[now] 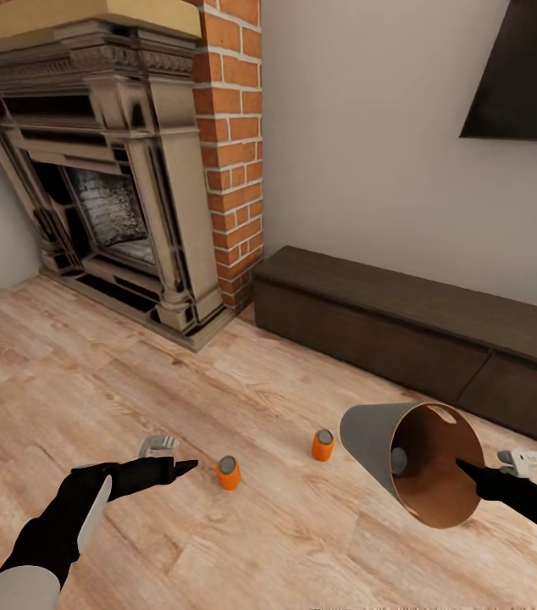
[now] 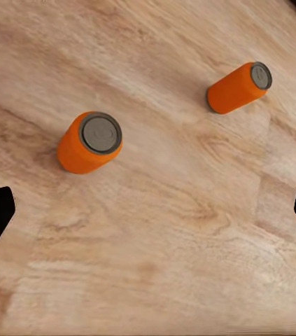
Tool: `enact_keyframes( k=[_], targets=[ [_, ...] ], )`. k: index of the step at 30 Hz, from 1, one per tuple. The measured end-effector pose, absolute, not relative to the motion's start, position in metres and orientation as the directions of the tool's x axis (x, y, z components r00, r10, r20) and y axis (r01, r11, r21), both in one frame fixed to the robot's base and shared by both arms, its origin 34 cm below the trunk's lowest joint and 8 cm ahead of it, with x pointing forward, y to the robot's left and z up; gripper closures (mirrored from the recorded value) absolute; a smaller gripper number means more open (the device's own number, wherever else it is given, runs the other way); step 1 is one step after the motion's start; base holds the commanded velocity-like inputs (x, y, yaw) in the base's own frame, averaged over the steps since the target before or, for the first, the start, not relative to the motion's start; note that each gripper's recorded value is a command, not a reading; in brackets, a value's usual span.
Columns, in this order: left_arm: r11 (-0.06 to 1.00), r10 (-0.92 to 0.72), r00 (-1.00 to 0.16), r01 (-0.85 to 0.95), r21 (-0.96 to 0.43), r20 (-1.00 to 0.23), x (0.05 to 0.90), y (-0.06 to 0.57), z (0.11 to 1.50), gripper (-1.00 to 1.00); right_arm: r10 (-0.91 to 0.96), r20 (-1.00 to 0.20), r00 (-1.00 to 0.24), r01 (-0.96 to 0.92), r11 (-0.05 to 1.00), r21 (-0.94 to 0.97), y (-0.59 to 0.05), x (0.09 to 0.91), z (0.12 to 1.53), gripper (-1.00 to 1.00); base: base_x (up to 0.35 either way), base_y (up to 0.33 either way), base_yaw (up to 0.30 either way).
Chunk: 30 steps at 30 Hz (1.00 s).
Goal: Put the three can of soda from the living room inside the tash can in the kitchen.
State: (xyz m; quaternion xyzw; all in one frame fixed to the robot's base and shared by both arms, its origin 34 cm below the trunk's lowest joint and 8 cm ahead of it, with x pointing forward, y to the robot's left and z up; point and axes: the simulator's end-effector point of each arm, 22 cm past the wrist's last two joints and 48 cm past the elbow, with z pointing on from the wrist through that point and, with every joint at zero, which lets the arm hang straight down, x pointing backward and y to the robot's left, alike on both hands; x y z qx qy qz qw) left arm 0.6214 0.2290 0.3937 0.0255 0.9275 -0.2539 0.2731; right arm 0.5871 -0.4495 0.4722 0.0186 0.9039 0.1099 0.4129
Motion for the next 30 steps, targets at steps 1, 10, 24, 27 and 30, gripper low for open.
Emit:
enact_keyframes(
  k=[1, 10, 24, 27, 30],
  targets=[
    [0.870, -0.091, -0.849, 0.186, -0.457, -0.520, 0.621, 0.229, 0.394, -1.00, 0.124, -0.743, -0.658, -0.057, 0.975, 0.214, -0.450, 0.587, 0.472, 1.00, 0.000, 0.319, -0.248],
    [0.874, -0.088, -0.848, 0.186, -0.449, -0.522, 0.622, 0.230, 0.394, -1.00, 0.135, -0.735, -0.664, -0.050, 0.973, 0.223, -0.449, 0.586, 0.472, 1.00, 0.000, 0.319, -0.248],
    [0.876, -0.085, -0.841, 0.192, -0.443, -0.533, 0.624, 0.230, 0.398, -1.00, 0.167, -0.726, -0.667, -0.020, 0.970, 0.242, -0.455, 0.583, 0.475, 1.00, 0.000, 0.274, -0.248],
    [0.874, -0.085, -0.840, 0.195, -0.445, -0.536, 0.624, 0.228, 0.399, -1.00, 0.179, -0.737, -0.652, 0.004, 0.972, 0.233, -0.468, 0.581, 0.480, 1.00, 0.000, 0.040, -0.248],
    [0.872, -0.086, -0.839, 0.196, -0.448, -0.536, 0.625, 0.225, 0.400, -1.00, 0.188, -0.738, -0.648, 0.010, 0.971, 0.239, -0.471, 0.580, 0.481, 1.00, 0.000, 0.013, -0.248]
  ],
)
